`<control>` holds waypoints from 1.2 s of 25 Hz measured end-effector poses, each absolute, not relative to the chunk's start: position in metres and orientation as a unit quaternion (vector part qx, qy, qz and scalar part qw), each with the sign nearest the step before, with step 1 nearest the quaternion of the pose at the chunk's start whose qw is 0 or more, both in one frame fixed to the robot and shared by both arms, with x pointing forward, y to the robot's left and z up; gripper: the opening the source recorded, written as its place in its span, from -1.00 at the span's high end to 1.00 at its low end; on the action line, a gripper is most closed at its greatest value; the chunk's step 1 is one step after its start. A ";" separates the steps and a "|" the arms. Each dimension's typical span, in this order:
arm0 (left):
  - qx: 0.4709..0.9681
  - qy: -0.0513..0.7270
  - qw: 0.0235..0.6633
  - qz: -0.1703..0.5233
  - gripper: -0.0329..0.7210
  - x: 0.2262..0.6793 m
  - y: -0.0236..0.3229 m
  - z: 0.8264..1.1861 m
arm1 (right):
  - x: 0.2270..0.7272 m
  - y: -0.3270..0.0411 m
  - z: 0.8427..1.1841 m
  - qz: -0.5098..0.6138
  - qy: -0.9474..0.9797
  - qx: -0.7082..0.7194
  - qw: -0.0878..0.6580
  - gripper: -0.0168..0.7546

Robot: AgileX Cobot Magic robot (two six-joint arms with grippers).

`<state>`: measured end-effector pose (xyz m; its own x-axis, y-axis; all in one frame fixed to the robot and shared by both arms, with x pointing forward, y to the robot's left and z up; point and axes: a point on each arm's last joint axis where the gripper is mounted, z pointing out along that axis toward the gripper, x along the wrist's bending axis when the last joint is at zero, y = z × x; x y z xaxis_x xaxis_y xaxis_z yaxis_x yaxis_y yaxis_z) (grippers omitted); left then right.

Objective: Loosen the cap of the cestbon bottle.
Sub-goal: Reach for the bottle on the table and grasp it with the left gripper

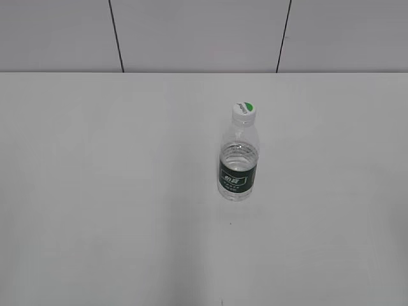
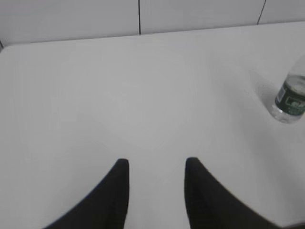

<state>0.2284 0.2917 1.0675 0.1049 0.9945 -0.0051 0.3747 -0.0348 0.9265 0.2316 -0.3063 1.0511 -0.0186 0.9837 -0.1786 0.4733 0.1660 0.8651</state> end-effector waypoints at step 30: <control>0.644 0.424 0.456 0.445 0.28 0.465 0.241 1.076 | 0.263 -0.305 1.068 0.273 0.671 0.586 0.363 -0.46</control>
